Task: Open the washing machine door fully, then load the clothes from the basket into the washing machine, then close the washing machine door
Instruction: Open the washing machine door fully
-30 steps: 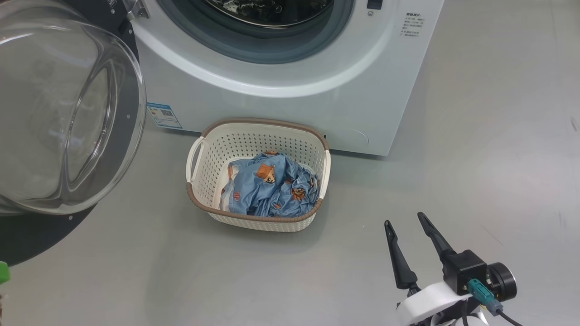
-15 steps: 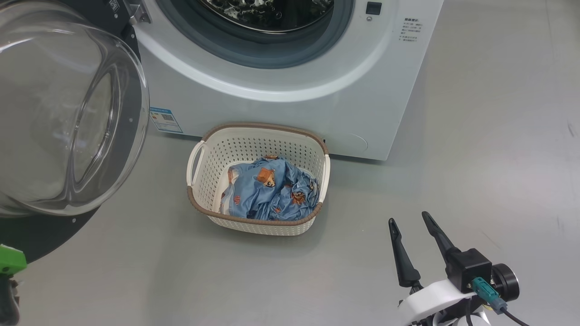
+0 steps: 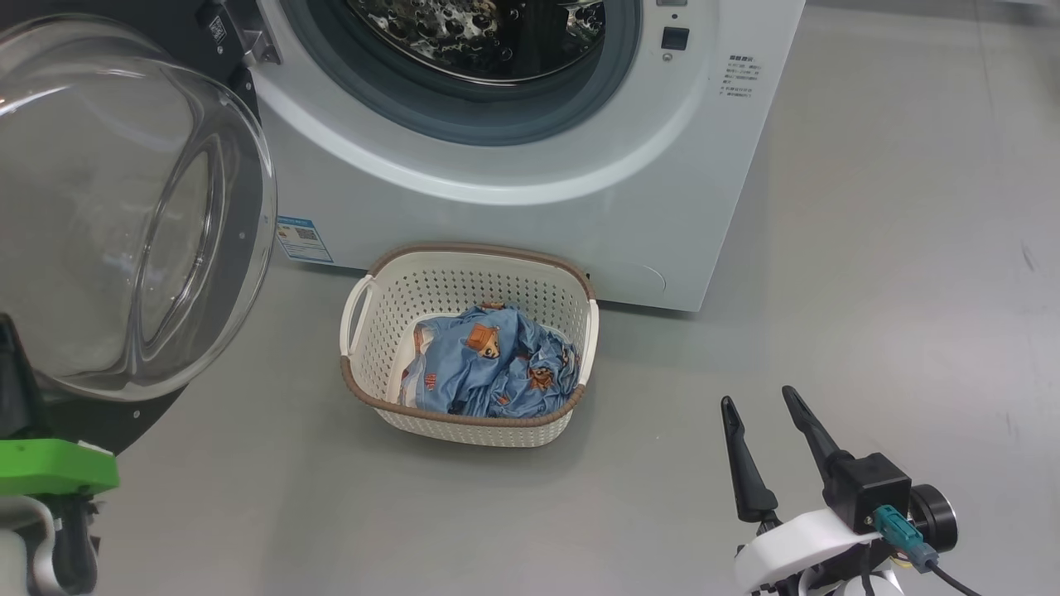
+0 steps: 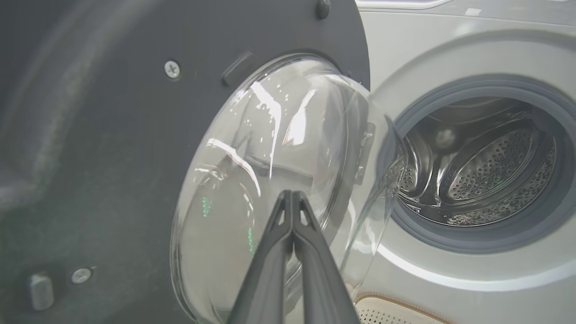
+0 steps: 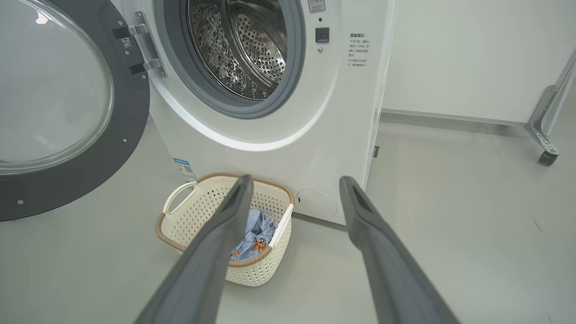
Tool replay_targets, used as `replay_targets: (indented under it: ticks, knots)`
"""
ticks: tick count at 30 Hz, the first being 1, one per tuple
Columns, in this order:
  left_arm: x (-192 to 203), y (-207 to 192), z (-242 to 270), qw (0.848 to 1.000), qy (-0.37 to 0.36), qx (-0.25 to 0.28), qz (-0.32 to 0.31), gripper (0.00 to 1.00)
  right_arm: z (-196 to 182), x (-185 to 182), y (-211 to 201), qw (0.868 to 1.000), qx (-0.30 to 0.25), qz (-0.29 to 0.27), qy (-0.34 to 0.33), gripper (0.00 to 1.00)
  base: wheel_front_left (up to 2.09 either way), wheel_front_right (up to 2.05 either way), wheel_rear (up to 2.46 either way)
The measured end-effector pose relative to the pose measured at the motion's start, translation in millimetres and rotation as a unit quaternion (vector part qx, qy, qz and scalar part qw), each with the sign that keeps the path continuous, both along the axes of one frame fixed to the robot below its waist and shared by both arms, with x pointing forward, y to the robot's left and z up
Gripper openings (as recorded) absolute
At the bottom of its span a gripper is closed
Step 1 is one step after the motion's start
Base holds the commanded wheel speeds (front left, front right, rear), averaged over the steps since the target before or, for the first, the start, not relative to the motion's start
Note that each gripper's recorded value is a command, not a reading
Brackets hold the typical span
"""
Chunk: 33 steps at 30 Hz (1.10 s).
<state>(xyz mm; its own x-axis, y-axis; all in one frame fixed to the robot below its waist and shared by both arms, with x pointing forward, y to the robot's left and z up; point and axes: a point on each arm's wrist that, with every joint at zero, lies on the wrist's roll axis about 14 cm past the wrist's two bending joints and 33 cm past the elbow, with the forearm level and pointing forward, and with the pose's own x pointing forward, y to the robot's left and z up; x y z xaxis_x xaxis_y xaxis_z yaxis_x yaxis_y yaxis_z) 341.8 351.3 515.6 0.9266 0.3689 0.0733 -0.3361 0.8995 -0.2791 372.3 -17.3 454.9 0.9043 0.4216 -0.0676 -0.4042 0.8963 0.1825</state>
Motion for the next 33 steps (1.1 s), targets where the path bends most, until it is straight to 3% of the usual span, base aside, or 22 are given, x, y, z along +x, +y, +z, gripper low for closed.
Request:
replay_targets:
  ticks: [8, 9, 10, 11, 12, 20, 33]
  knots:
    - [2, -35, 5, 0.999, -0.012, 0.008, -0.047, 0.00, 8, -2, -7, 1.000, -0.001, -0.011, -0.012, 1.00, 0.00, 0.00, 0.00]
    - [2, -41, 6, 0.998, -0.014, 0.008, -0.055, 0.07, 8, -3, -10, 1.000, -0.001, -0.014, -0.011, 1.00, 0.00, 0.00, 0.00]
    - [3, -47, 6, 0.998, -0.015, 0.009, -0.062, 0.32, 9, -4, -12, 1.000, 0.000, -0.018, -0.011, 1.00, 0.00, 0.00, 0.00]
    - [3, -52, 6, 0.997, -0.017, 0.007, -0.069, 0.82, 9, -5, -14, 1.000, 0.000, -0.020, -0.011, 1.00, 0.00, 0.00, 0.00]
    - [3, -57, 6, 0.997, -0.017, 0.007, -0.076, 1.00, 9, -6, -15, 1.000, 0.000, -0.022, -0.011, 1.00, 0.00, 0.00, 0.00]
    - [7, -112, -2, 0.988, -0.015, -0.013, -0.155, 1.00, 24, -9, -31, 0.998, 0.007, -0.046, -0.032, 1.00, 0.00, 0.00, 0.00]
    - [8, -152, -24, 0.973, 0.023, -0.008, -0.231, 1.00, 41, -15, -63, 0.994, 0.008, -0.098, -0.057, 1.00, 0.00, 0.00, 0.00]
